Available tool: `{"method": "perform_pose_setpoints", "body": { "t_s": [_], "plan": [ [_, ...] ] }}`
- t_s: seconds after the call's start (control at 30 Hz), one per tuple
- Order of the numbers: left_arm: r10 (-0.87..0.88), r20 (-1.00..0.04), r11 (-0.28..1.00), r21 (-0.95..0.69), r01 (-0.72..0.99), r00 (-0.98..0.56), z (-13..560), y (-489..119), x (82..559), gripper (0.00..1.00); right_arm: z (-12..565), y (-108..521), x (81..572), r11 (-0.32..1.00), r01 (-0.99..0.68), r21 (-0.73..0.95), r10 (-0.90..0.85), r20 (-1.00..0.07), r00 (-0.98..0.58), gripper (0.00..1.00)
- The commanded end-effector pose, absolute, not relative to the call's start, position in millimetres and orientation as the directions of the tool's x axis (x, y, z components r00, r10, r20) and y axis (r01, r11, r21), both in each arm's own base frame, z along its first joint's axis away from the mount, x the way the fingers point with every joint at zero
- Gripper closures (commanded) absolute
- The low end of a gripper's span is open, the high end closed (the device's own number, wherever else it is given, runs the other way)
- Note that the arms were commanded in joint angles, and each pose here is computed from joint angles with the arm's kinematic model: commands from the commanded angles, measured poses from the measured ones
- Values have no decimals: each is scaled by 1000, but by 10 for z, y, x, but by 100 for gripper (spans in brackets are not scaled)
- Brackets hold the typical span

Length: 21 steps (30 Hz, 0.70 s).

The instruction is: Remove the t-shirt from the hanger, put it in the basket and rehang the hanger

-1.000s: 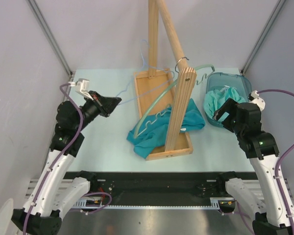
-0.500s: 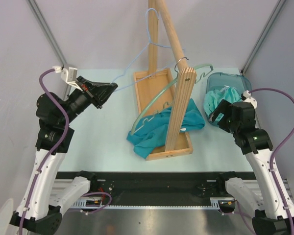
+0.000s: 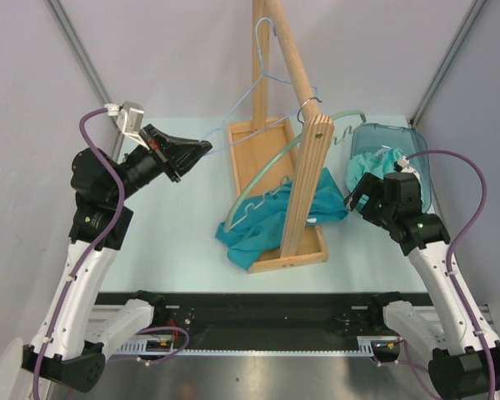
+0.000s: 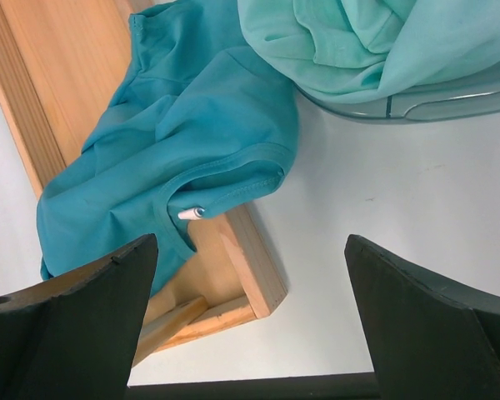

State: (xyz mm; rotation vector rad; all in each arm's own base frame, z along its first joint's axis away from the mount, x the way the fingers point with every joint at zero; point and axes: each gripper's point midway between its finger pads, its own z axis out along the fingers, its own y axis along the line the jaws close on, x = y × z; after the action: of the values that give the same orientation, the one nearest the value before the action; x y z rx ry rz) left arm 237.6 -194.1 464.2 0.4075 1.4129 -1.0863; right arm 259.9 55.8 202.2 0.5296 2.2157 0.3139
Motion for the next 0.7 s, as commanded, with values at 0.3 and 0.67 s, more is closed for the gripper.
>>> {"method": "perform_pose_setpoints", "body": {
  "t_s": [0.3,0.67],
  "plan": [
    [-408,-902,416,-318,852,-137,5063,-2003,2180,100,2039,683,2730,877,239,418,474,-667,-574,1],
    [-390,-907,391,-318,864,-157,5062,-2071,2124,100,1912,784,2756,889,233,394,450,-656,-606,0]
  ]
}}
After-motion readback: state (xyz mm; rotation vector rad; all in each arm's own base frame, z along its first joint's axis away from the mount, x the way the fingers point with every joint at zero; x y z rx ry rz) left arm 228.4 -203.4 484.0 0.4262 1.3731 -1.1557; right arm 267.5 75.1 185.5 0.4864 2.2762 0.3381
